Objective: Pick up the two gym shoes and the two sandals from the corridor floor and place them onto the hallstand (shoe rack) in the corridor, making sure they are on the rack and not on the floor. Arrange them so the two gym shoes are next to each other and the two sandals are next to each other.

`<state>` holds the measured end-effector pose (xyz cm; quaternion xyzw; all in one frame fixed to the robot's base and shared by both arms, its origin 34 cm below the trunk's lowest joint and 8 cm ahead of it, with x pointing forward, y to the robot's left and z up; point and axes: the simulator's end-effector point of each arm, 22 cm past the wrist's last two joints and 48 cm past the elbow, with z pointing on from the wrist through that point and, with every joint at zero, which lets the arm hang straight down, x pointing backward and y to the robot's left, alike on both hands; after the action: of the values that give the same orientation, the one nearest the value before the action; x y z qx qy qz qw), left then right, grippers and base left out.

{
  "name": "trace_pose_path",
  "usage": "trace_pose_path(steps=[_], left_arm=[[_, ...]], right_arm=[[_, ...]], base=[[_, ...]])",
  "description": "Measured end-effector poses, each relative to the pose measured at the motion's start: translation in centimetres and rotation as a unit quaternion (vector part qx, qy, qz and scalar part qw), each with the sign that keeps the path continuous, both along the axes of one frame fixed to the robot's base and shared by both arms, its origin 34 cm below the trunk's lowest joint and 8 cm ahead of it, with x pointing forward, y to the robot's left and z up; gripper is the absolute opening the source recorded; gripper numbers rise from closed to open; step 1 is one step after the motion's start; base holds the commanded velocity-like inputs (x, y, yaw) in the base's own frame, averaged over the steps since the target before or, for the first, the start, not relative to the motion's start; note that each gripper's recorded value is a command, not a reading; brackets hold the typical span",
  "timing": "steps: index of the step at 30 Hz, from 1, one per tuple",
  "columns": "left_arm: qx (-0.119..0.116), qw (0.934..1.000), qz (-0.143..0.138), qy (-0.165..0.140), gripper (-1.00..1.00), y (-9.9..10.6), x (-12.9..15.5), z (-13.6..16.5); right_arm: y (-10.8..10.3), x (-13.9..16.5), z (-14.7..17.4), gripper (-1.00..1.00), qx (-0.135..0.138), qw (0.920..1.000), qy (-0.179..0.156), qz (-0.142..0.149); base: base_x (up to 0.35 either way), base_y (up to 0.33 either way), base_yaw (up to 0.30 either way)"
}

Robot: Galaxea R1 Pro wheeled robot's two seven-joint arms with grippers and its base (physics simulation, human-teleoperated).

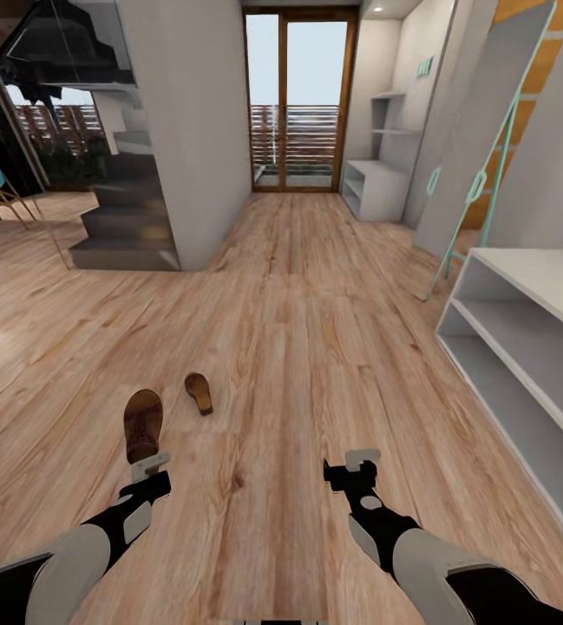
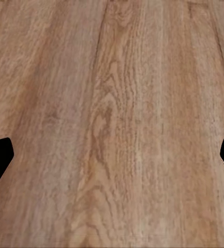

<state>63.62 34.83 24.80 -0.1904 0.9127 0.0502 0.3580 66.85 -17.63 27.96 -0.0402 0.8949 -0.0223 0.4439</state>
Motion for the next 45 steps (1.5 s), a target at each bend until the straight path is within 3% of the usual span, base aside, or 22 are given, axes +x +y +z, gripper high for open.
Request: trace_pose_path(steps=[30,45], left_arm=[[0.0,1.0,0.0,-0.001,-1.0,0.0,0.0,0.1],[0.0,1.0,-0.001,-0.01,-1.0,-0.1,0.5,1.0]], right_arm=[[0.0,-0.3,-0.4,1.0,-0.003,0.9999,0.012,0.001],[0.0,0.0,0.6,1.0,-0.003,1.0,0.003,0.002]], base=[[0.347,0.0,0.009],[0.066,0.0,0.217]])
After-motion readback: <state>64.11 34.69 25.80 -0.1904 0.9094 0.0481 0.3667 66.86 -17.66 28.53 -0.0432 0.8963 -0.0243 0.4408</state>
